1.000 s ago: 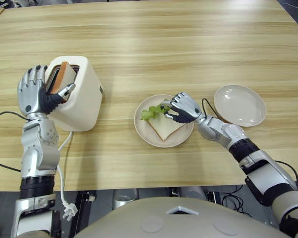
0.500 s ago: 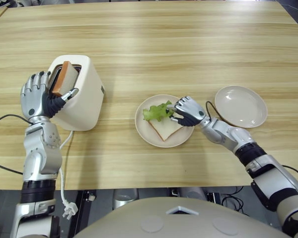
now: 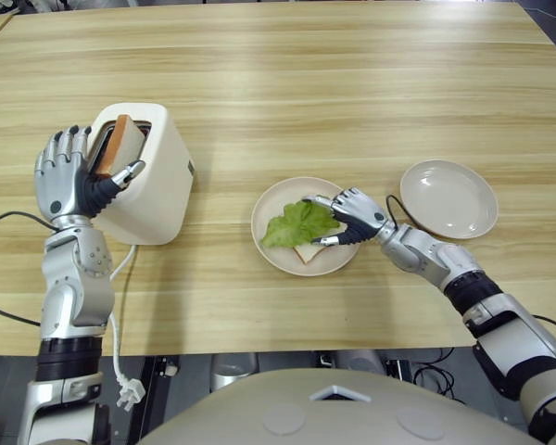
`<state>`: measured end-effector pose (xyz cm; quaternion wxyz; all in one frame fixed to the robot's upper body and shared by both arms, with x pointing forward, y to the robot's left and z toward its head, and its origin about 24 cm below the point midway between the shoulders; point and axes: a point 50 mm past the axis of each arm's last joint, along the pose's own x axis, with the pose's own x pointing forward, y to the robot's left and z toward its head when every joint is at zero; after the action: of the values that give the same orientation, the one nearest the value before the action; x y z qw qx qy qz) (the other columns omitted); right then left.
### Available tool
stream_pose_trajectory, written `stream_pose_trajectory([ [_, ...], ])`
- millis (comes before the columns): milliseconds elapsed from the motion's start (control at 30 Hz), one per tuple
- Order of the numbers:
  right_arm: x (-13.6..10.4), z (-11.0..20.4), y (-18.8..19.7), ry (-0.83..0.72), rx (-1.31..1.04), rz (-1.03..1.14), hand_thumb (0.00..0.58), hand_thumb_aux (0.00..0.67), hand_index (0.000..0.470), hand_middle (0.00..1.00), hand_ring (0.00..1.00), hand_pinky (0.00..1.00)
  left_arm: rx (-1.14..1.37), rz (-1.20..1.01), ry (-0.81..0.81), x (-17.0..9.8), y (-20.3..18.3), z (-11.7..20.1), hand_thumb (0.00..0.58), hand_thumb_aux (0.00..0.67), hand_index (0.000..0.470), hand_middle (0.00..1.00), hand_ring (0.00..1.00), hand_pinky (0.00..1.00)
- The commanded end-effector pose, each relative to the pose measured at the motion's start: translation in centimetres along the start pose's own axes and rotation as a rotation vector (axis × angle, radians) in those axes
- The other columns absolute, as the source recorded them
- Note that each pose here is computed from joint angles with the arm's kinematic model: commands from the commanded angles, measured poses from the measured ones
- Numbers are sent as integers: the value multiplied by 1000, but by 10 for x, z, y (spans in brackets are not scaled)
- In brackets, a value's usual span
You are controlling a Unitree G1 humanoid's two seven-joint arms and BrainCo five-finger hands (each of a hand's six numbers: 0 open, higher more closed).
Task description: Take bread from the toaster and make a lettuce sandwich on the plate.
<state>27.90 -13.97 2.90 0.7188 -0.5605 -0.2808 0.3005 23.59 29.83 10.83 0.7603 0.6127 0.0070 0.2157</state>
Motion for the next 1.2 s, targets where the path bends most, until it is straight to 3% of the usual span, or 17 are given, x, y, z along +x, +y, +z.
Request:
stream_pose_trajectory([
  [33, -1, 0, -4, 5, -7, -10, 0, 0, 0, 631, 631, 631, 11, -12, 6, 0, -2, -3, 0, 0, 0, 0, 0, 0],
  [100, 0, -2, -8, 13, -17, -25, 0, 0, 0, 314, 314, 314, 9, -16, 6, 0, -4, -3, 0, 0, 0, 0, 0, 0],
  [367, 4, -4, -33, 19, -50, -137, 0, 0, 0, 239, 239, 239, 11, -36, 10, -2, -8, -5, 0, 0, 0, 0, 0, 0],
  [400, 4, -5, -39, 22, -59, -161, 0, 0, 0, 212, 212, 212, 12, -42, 8, -2, -9, -4, 532, 478, 328, 0, 0, 0],
  [433, 4, -7, -45, 24, -68, -185, 0, 0, 0, 212, 212, 212, 13, -48, 5, -2, -10, -4, 532, 478, 328, 0, 0, 0],
  [467, 4, -8, -53, 25, -78, -219, 0, 0, 0, 180, 180, 180, 18, -59, -2, -2, -11, -3, 580, 670, 460, 0, 0, 0],
  [700, 1, -9, -73, 33, -106, -317, 0, 0, 0, 98, 98, 98, 29, -71, -11, 1, -12, -3, 580, 670, 460, 0, 0, 0],
  [867, 0, -9, -71, 41, -100, -326, 0, 0, 0, 98, 98, 98, 36, -59, -5, 5, -10, -3, 580, 670, 460, 0, 0, 0],
  [1167, 2, -10, -63, 72, -75, -333, 0, 0, 0, 75, 75, 75, -11, 167, -161, 28, 36, 39, 580, 670, 460, 0, 0, 0],
  [1200, 2, -11, -63, 76, -75, -336, 0, 0, 0, 71, 71, 71, -17, 187, -169, 30, 40, 42, 580, 670, 460, 1000, 1000, 1000],
])
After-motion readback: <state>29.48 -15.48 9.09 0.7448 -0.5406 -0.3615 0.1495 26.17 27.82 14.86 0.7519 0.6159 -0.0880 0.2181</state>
